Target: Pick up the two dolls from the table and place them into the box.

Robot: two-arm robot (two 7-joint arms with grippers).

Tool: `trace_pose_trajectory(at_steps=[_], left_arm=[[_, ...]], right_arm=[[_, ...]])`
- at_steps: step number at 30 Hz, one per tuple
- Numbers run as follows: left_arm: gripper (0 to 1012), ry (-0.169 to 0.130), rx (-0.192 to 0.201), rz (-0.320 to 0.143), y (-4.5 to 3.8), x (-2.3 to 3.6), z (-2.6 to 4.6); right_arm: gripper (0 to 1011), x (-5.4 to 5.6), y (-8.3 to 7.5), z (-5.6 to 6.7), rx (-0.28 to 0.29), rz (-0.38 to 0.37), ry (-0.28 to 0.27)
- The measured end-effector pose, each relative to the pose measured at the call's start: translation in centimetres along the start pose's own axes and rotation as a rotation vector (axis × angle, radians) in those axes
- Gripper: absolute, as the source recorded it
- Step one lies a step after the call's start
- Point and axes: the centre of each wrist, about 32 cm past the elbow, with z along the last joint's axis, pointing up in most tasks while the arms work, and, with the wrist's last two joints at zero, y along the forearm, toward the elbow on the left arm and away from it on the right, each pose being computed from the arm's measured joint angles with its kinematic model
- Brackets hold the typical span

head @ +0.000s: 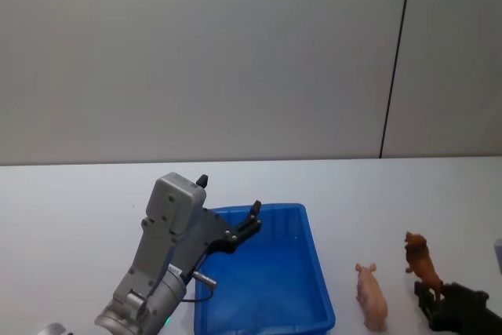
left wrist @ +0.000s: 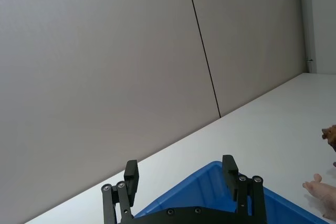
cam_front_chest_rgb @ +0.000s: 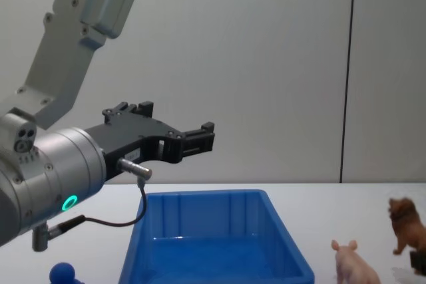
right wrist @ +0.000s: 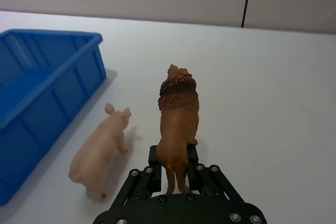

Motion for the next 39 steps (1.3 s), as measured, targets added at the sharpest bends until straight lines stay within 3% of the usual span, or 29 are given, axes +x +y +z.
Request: trace_pose_trajectory(at_steps=[7, 20, 33, 39], left_arm=[[1002, 0.000, 0.000, 0.000, 0.00, 0.00, 0.00], [1002, 0.000, 0.000, 0.000, 0.00, 0.00, 0.00], [1002, 0.000, 0.000, 0.000, 0.00, 0.00, 0.00], [1002, 0.000, 0.000, 0.000, 0.00, 0.00, 0.00]], right_arm=[[257, -0.4, 0.2, 1.7, 0.058, 0.029, -0.056], [257, -1.9, 2.4, 5.7, 0.128, 0.183, -0.126], [263, -4.5, 6.5, 8.2, 0.078, 0.372, -0.114], [428, -5.8, 8.7, 8.7, 0.038, 0.442, -0.095]])
